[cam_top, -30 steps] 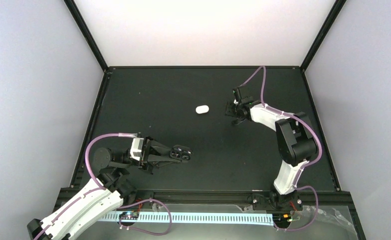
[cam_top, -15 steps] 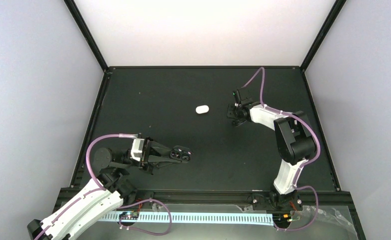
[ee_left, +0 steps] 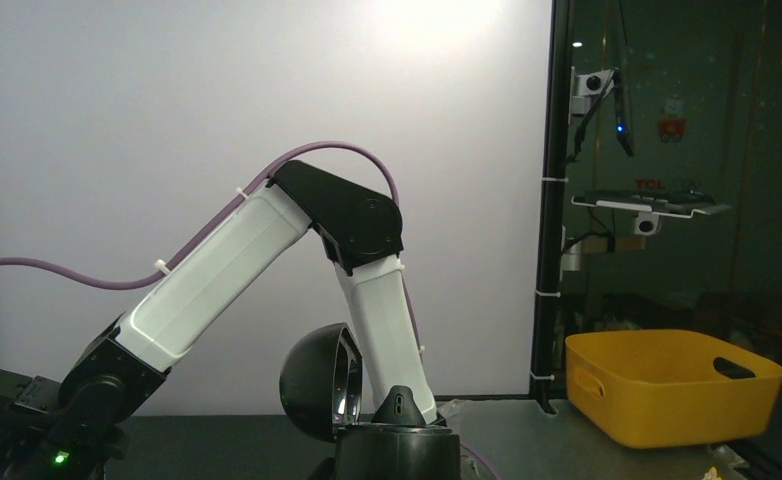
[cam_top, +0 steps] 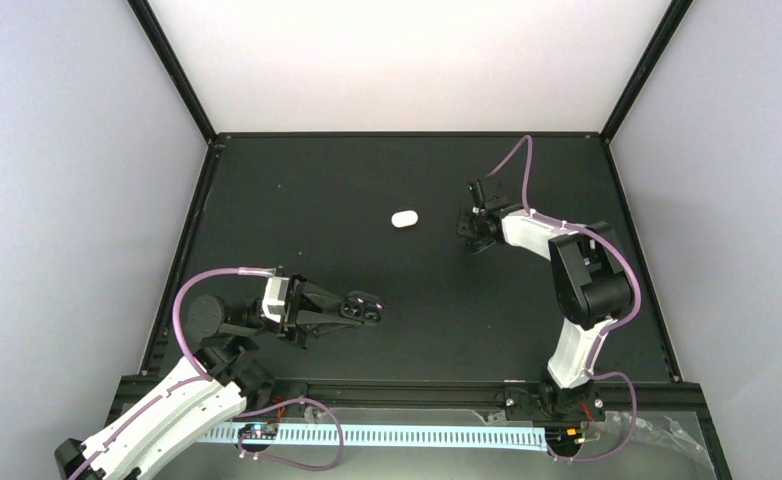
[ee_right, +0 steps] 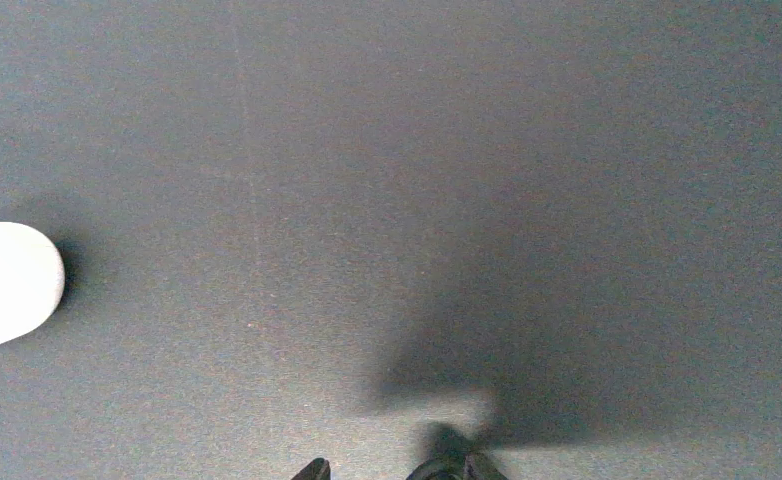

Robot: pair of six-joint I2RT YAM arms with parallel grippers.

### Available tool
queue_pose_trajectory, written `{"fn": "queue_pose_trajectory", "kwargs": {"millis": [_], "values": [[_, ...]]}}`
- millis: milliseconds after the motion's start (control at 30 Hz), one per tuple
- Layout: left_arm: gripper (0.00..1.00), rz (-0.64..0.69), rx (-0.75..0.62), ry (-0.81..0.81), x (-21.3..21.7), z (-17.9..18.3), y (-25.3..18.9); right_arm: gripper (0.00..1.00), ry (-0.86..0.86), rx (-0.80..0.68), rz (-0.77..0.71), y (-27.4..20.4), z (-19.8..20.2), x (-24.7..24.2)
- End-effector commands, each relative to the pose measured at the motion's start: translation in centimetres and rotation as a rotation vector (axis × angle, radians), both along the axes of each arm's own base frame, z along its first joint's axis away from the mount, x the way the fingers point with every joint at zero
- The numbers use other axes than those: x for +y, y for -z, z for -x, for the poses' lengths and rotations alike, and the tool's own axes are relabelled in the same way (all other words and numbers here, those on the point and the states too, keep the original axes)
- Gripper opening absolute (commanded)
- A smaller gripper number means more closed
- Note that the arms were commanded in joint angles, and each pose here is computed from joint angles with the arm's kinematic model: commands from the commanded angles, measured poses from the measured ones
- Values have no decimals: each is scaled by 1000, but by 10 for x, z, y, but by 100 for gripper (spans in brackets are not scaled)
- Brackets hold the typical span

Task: Insert the wireless bluetooth earbuds into the charging case
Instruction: Adjust the earbud at the center of the board.

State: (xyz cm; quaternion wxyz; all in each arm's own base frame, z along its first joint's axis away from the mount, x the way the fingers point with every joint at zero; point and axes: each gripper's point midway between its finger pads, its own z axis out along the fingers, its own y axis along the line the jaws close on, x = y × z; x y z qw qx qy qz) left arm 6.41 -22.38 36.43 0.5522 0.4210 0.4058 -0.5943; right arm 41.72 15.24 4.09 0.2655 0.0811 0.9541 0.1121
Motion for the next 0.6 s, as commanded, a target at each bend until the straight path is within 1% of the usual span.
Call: {"fn": "queue_pose_trajectory", "kwargs": {"millis": [0, 333, 567], "values": [[1, 11, -23, 0, 2, 3, -3, 34, 21, 43, 48, 16, 11, -14], [2, 11, -21, 1, 2, 4, -3, 34, 24, 45, 52, 17, 14, -18], [2, 12, -21, 2, 2, 4, -3, 27, 24, 37, 69, 13, 13, -20]]}}
